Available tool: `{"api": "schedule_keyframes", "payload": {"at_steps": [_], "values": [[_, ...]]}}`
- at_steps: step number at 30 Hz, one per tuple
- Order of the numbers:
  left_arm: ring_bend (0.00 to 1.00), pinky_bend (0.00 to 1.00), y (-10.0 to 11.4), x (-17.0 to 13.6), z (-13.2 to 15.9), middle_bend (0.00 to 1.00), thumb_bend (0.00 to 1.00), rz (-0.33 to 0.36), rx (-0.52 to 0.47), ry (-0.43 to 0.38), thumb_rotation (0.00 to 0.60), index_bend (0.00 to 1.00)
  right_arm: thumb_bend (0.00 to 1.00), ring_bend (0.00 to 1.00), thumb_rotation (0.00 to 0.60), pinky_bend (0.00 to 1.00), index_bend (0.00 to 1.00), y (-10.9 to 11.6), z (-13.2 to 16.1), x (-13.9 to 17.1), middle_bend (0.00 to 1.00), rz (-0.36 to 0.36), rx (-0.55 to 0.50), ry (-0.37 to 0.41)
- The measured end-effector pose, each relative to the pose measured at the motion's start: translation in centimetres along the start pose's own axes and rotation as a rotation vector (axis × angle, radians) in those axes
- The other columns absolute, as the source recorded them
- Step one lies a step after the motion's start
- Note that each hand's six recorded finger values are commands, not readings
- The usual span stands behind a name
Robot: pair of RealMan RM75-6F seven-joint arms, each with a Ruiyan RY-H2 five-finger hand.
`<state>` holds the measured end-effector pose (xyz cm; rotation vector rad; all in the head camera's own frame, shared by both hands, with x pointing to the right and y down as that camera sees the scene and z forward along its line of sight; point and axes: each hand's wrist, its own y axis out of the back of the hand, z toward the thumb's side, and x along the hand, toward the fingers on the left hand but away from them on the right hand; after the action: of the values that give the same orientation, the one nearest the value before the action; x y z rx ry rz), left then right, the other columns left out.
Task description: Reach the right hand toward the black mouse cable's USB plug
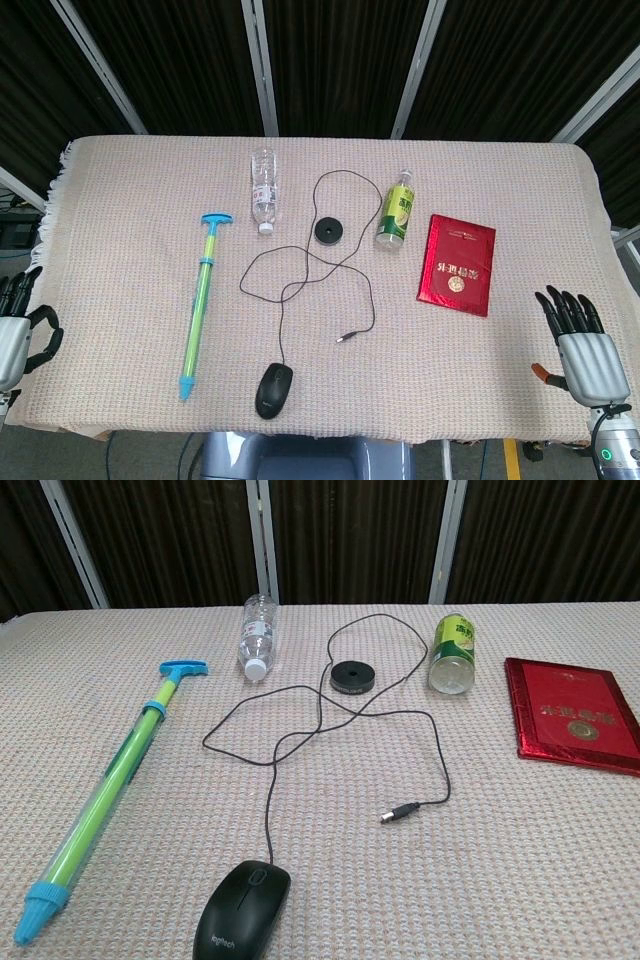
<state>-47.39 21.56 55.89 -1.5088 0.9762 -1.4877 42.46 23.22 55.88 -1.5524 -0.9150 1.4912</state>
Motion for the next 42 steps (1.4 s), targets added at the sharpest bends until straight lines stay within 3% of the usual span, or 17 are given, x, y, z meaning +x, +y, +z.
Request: {"api": "schedule_keyframes", "payload": {"at_steps": [22,26,32,37,42], "values": [[0.00,0.00,-0.2,0.0,0.4,0.00,0.04,-0.012,-0.008,-0.007,0.600,0.02,0.02,0.00,0.600,0.00,0.05,-0.3,0.1,0.2,0.01,0.032,-0.017,-0.011],[0.00,0.00,-0.2,-0.2,0.6,0.00,0.04,-0.010,-0.011,-0.015,0.600,0.02,0.03,0.00,0.600,0.01,0.15,-0.3,0.3,0.2,0.09,0.030,-0.023,0.000],[0.00,0.00,-0.3,-0.2,0.5,0.00,0.04,-0.017,-0.020,-0.008,0.600,0.02,0.05,0.10,0.600,0.10,0.36,-0.1,1.4,-0.2,0.25,0.015,-0.078,0.032],[0.00,0.00,-0.2,-0.1,0.6,0.00,0.04,-0.012,-0.025,-0.011,0.600,0.02,0.05,0.12,0.600,0.11,0.40,0.4,3.7,-2.0,0.29,0.002,-0.132,0.104],[0.00,0.00,-0.2,-0.1,0.6,0.00,0.04,-0.011,-0.027,-0.013,0.600,0.02,0.07,0.12,0.600,0.11,0.44,-0.1,6.7,-4.0,0.30,0.036,-0.162,0.171]]}}
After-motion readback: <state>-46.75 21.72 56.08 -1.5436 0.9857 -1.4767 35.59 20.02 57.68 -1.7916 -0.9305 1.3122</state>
